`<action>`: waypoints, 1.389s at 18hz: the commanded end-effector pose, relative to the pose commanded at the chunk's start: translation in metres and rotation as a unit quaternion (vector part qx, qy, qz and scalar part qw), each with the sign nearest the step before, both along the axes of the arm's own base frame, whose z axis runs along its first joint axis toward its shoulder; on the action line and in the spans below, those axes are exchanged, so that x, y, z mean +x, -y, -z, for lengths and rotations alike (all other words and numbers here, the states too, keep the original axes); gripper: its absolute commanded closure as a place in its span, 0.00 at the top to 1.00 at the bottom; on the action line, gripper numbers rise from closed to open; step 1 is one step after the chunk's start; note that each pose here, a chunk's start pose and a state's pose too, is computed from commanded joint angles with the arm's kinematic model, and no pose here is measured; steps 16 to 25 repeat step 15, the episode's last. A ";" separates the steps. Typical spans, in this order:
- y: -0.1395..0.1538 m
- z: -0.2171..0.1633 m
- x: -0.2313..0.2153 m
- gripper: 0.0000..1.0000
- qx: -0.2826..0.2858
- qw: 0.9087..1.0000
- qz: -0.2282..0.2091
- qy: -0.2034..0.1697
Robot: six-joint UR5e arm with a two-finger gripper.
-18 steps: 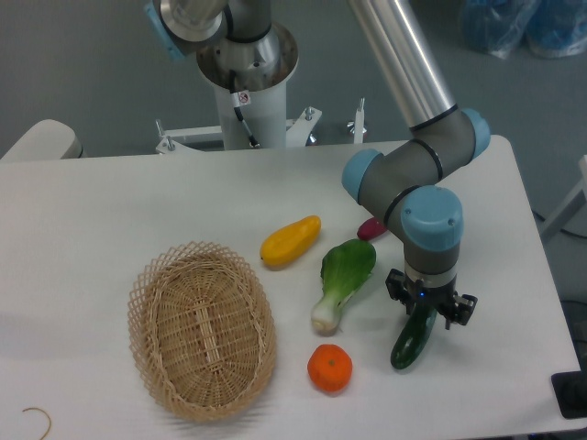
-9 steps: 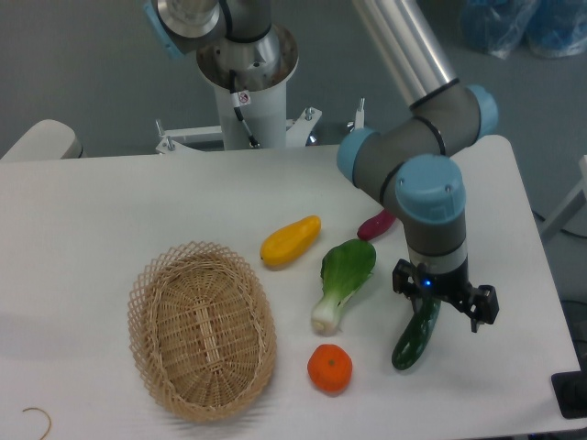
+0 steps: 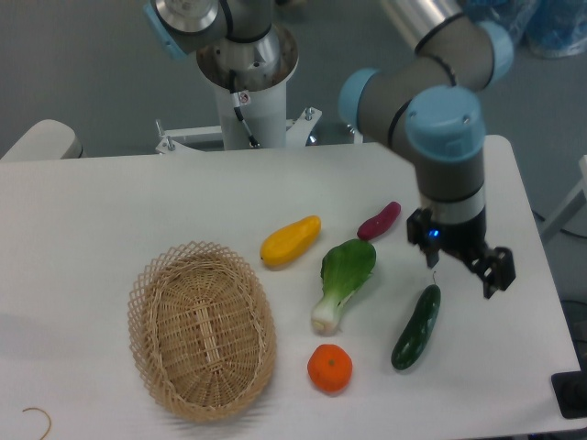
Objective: Place the cucumber on the table
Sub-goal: 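Raise the open gripper up away from the cucumber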
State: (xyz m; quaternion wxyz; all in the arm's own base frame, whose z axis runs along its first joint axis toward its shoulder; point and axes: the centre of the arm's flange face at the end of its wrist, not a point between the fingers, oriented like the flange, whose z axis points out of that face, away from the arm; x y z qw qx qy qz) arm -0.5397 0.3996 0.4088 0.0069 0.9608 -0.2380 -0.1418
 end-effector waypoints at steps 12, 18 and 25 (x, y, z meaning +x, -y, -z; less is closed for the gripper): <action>0.027 -0.008 -0.009 1.00 0.035 0.998 0.055 0.021; 0.026 -0.008 -0.009 1.00 0.035 0.998 0.054 0.021; 0.026 -0.008 -0.009 1.00 0.035 0.998 0.054 0.021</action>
